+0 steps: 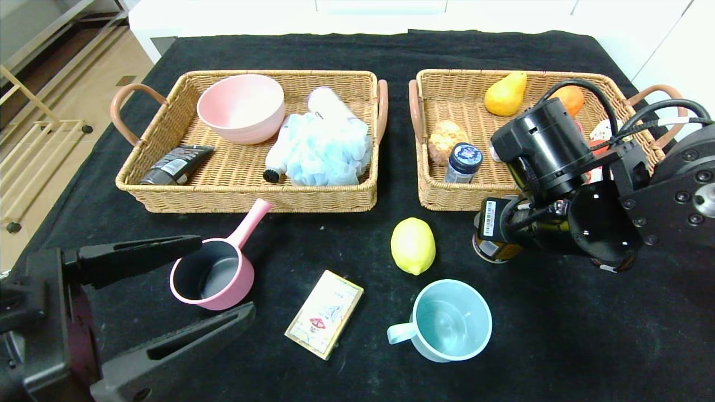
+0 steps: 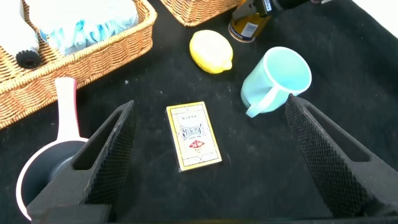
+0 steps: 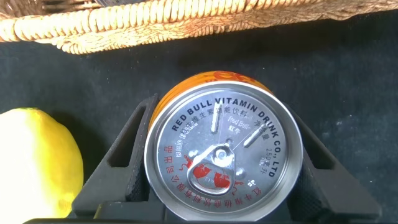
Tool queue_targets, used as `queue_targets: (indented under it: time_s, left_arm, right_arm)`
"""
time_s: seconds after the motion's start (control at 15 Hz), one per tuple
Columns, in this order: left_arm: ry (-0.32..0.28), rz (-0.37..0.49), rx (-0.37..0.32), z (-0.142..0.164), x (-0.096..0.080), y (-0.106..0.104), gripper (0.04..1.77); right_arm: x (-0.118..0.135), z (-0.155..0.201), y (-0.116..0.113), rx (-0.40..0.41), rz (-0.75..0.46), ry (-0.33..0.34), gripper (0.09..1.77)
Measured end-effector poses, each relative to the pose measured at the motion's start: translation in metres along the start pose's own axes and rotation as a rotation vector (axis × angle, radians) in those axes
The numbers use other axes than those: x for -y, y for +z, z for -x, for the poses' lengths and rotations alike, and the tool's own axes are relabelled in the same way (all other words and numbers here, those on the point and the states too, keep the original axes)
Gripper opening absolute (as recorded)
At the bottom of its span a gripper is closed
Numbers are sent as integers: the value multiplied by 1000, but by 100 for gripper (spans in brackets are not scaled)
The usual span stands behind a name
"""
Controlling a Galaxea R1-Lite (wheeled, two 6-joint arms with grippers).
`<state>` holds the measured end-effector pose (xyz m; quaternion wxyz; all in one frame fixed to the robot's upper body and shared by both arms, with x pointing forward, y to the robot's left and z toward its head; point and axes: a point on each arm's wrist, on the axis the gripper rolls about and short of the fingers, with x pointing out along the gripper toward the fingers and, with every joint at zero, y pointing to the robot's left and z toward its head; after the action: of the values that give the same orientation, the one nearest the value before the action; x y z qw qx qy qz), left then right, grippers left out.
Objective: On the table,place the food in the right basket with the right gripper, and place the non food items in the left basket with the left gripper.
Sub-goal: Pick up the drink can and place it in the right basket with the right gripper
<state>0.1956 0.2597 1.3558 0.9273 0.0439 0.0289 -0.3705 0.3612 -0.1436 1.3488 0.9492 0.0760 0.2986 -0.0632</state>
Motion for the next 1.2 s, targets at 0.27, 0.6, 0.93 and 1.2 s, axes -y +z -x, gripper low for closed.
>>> queue_targets:
  time_s: [0.27,0.6,0.93,1.2]
  left_arm:
    - [0,0,0,0,0,0,172]
    - [0,-1,-1,0,0,0,172]
    - [0,-2,-5,0,0,-1,172]
    - [-1,-2,-8,-1,0,-2,172]
  right_arm:
    - [5,18,7,27,3,30,118]
    - [18,44,20,58,9,46,118]
    - [36,59,49,128,-14,31,118]
    - [49,60,75,201,-58,0,118]
